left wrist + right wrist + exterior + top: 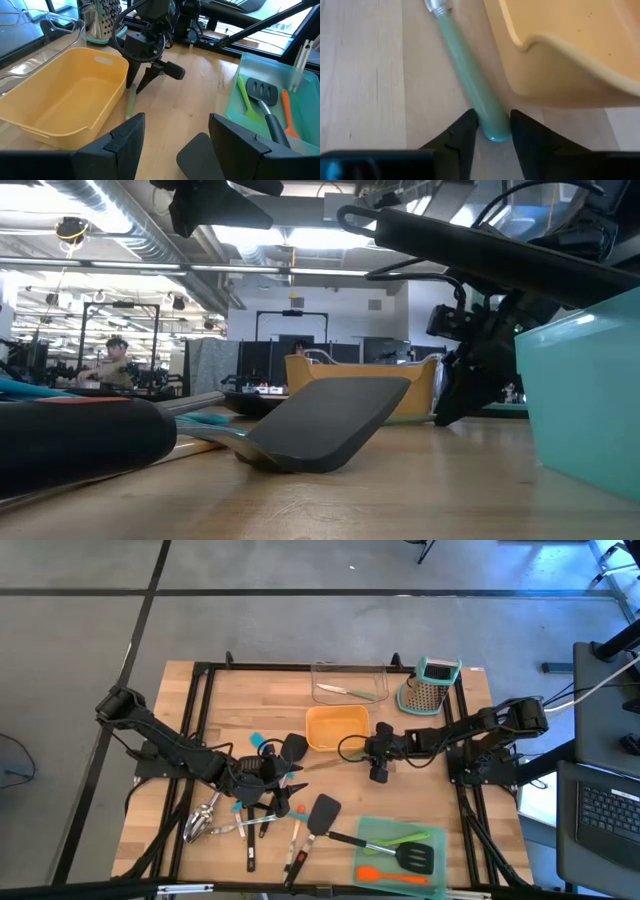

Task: Pick & Place Kitchen Items
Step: Put the green knife into the transparent bin

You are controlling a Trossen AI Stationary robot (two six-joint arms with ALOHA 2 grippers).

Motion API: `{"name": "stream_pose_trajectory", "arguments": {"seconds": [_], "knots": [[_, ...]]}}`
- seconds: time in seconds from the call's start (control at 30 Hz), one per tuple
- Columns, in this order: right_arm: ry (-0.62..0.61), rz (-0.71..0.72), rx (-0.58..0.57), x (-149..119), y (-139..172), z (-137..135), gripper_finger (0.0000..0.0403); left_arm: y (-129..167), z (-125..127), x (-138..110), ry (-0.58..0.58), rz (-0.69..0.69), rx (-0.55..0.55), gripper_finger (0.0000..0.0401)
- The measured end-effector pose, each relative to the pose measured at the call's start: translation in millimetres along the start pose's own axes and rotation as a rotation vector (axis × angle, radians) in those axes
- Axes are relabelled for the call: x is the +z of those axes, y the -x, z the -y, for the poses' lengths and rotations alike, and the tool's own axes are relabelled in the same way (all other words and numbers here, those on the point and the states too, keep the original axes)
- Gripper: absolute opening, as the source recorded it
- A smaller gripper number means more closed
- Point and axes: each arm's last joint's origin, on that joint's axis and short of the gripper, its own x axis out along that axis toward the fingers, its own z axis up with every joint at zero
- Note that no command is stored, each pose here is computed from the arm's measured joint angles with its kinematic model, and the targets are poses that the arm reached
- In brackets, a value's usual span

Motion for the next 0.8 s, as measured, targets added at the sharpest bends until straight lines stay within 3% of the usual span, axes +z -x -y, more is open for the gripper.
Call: {"name": "stream_pose_trajectory", "arguments": {"seconds": [0.27,0.8], "knots": [[0.01,-0.01,0.043,-1,-3,-2,0.0025,0,0,0,0.001,-0.001,-0.002,0.0214],[0.015,-0.025,0.193,-2,-2,-12,0.0022,-10,1,-8,-0.05,-0.054,-0.021,0.0214]]}}
